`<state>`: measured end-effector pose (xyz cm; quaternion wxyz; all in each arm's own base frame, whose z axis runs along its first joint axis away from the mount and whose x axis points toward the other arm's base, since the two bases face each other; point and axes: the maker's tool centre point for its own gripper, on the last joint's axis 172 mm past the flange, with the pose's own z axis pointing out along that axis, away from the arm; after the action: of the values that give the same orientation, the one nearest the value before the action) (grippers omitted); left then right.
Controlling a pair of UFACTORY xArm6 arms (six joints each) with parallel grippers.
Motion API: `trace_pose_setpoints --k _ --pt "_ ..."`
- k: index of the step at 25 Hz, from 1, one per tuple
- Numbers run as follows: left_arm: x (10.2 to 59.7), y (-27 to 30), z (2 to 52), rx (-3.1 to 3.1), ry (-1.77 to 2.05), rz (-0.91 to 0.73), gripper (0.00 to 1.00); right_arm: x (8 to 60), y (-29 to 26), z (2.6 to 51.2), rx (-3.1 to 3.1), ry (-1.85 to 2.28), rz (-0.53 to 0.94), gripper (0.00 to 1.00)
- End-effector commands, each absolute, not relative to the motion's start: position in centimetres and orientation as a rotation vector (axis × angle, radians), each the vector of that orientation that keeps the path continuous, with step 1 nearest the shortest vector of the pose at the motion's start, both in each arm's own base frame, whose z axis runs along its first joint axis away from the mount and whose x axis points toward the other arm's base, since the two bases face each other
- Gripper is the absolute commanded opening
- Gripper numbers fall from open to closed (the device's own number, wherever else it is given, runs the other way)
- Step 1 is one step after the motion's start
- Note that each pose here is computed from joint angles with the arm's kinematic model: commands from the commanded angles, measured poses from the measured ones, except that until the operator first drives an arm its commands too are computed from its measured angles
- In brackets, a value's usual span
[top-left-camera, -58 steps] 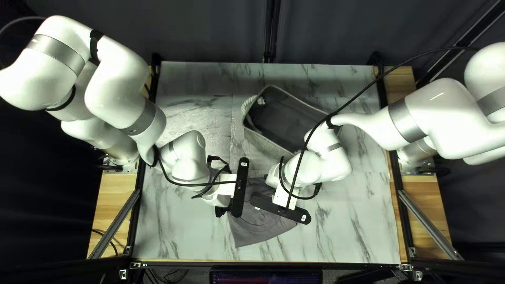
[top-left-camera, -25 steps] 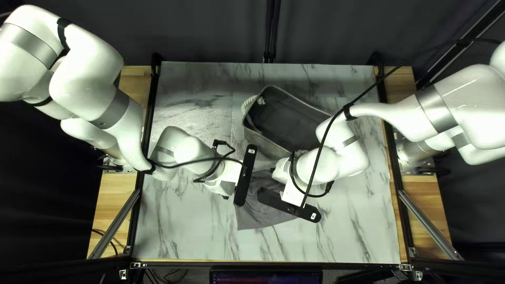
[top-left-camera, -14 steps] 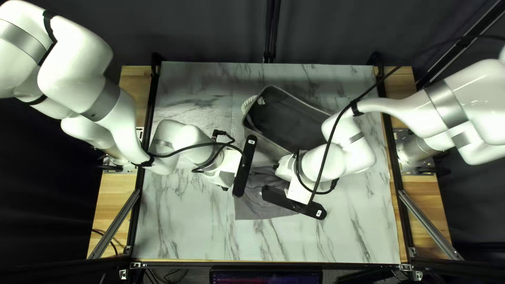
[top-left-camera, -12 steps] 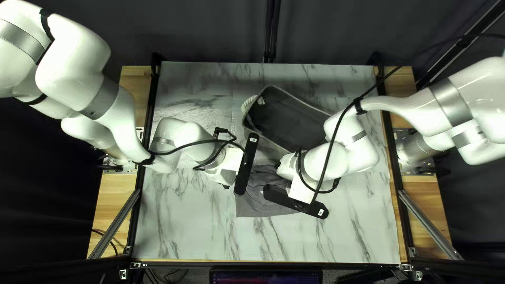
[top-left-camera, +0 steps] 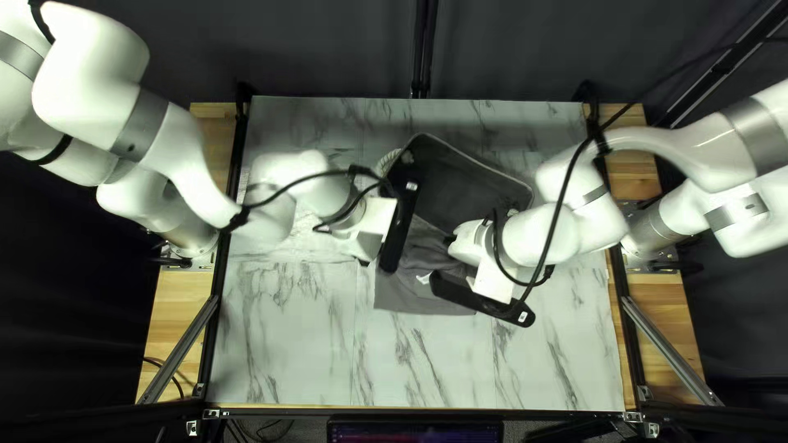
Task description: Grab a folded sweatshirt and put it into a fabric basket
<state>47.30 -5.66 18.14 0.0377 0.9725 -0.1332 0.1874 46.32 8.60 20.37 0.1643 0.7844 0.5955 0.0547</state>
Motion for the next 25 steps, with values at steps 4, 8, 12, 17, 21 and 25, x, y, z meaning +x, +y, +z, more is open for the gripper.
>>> trace_pose_setpoints --k 4,8,12,17,21,25 --pt "49.1 -1.1 21.2 2.986 -0.447 0.554 0.11 44.6 4.6 24.4 2.204 1.654 0.151 0.0" --pt "50.3 1.0 22.0 2.982 -0.471 0.547 0.11 43.6 2.5 25.9 2.191 1.629 0.157 0.0" --pt "51.2 3.3 22.8 2.982 -0.492 0.534 0.18 42.8 0.8 26.9 2.18 1.61 0.163 0.0" --pt "52.1 6.9 23.3 2.982 -0.52 0.515 0.2 41.9 -1.5 26.8 2.168 1.59 0.178 0.0" --pt "52.3 10.3 22.9 2.973 -0.536 0.514 0.0 41.0 -3.7 25.8 2.163 1.57 0.202 0.0" --pt "52.1 12.6 22.9 2.964 -0.551 0.526 0.0 40.7 -5.2 25.4 2.157 1.555 0.214 0.0"
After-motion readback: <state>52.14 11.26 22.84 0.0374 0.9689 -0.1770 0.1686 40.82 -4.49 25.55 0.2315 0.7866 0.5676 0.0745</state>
